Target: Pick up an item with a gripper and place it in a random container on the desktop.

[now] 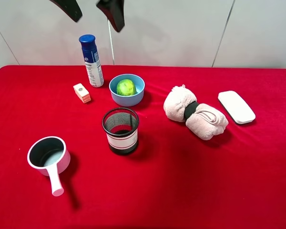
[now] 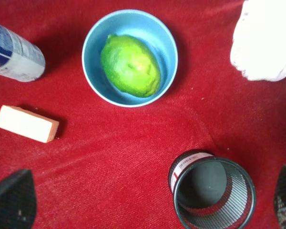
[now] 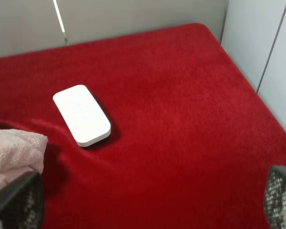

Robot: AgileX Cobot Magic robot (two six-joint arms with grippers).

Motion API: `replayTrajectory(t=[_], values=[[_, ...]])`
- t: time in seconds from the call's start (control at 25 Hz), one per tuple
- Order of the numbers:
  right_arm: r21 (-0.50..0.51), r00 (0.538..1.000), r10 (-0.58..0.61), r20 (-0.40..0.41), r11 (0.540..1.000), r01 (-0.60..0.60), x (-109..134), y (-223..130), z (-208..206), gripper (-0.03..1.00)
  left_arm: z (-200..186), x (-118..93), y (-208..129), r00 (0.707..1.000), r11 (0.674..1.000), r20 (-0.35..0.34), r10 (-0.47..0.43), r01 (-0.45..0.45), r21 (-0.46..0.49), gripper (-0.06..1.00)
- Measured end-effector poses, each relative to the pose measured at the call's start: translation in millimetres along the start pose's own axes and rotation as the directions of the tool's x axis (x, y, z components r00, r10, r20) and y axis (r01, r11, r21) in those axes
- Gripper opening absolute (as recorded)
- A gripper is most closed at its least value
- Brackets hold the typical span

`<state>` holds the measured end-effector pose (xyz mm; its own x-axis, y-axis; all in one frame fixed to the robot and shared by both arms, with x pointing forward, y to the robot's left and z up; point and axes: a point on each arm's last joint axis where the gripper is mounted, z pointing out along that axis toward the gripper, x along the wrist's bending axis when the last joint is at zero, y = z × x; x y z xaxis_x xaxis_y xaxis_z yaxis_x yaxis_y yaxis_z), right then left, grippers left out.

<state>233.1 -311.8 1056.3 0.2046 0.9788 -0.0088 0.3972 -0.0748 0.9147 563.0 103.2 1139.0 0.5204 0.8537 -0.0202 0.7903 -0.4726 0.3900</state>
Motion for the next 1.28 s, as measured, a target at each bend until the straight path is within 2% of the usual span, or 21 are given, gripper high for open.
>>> replayTrajectory(t=[0.16,0.44,0.68,0.92,1.28], values=[[0.0,1.0,0.0,0.0,1.0,0.0,0.0,0.0,0.0,0.69,-18.3,-0.5,-17.5,1.0,1.0,0.002,0.0,0.0,-0.009,0.99],[0.0,1.0,0.0,0.0,1.0,0.0,0.0,0.0,0.0,0.69,-46.0,-0.8,-66.7,1.0,1.0,0.002,-0.001,0.001,0.002,0.99],[0.0,1.0,0.0,0.0,1.0,0.0,0.0,0.0,0.0,0.69,-71.5,-1.0,-115.0,0.998,0.998,0.001,0.058,-0.058,-0.02,0.99],[0.0,1.0,0.0,0.0,1.0,0.0,0.0,0.0,0.0,0.69,-96.1,-1.2,-164.6,0.991,0.988,-0.008,0.137,-0.137,-0.076,0.99],[0.0,1.0,0.0,0.0,1.0,0.0,0.0,0.0,0.0,0.69,-111.4,-0.7,-242.4,0.988,0.976,-0.026,0.152,-0.154,-0.157,0.99]])
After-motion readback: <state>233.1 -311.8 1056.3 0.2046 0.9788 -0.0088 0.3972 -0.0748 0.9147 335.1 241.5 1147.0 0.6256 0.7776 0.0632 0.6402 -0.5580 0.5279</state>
